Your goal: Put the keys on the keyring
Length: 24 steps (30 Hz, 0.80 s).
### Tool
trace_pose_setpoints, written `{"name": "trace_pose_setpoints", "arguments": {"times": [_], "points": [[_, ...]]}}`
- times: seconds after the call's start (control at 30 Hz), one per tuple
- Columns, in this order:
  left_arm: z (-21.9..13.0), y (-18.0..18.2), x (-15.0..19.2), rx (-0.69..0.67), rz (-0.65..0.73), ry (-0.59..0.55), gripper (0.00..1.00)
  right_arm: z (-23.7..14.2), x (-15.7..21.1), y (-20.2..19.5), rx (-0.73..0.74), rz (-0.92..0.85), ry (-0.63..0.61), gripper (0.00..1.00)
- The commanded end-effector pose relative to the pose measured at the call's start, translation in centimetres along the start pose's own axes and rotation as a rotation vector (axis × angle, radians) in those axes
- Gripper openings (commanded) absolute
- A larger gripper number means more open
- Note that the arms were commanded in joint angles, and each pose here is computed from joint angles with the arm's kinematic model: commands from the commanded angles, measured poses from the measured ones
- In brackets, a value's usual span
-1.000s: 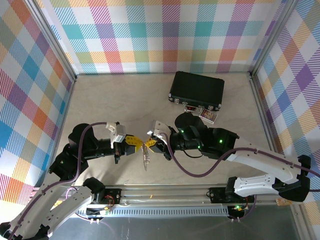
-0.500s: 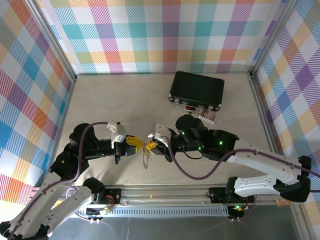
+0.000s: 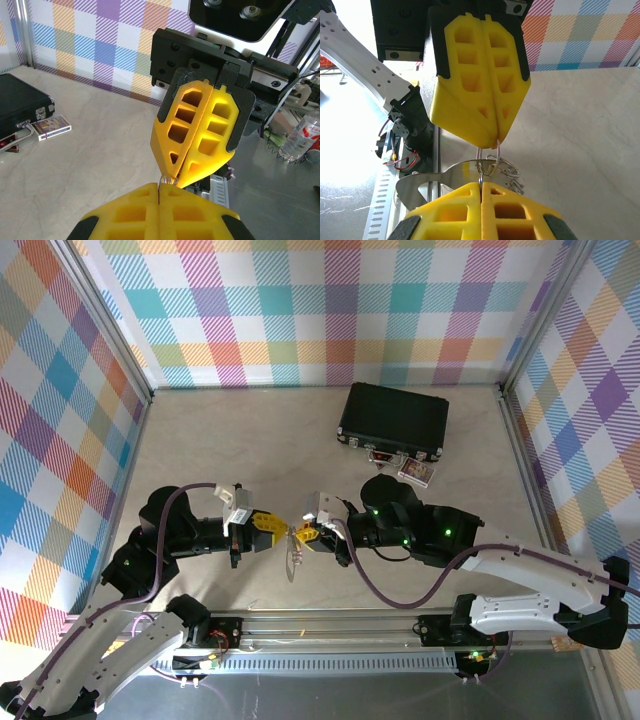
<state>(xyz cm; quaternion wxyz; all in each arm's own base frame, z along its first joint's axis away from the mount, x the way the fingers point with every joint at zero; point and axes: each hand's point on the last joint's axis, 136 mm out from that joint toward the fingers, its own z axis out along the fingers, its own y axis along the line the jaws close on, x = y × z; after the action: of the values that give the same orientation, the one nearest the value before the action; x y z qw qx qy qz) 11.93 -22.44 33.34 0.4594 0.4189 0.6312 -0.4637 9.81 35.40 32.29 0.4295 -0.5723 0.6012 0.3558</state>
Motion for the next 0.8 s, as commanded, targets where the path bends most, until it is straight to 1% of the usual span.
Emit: {"name": "trace_pose_setpoints", "arguments": {"times": [0.0,0.4,0.57,0.77], "points": [[-0.09,-0.18,-1.40,0.001,0.047,-0.058,0.00,-0.77,-0.44,1.19,-0.045,-0.032,-0.034,0.00],[0.01,-0.07,-1.33,0.001,0.036,-0.056,0.00,-0.57,-0.19,1.32,-0.052,-0.025,-0.038,0.00],[0.04,-0.03,-1.35,-0.001,0.036,-0.056,0.00,-0.24,0.11,1.30,-0.055,-0.021,-0.031,0.10],[0.05,0.26,-1.45,-0.017,0.034,-0.060,0.00,-0.52,0.03,1.25,-0.046,-0.018,-0.044,0.24]]}}
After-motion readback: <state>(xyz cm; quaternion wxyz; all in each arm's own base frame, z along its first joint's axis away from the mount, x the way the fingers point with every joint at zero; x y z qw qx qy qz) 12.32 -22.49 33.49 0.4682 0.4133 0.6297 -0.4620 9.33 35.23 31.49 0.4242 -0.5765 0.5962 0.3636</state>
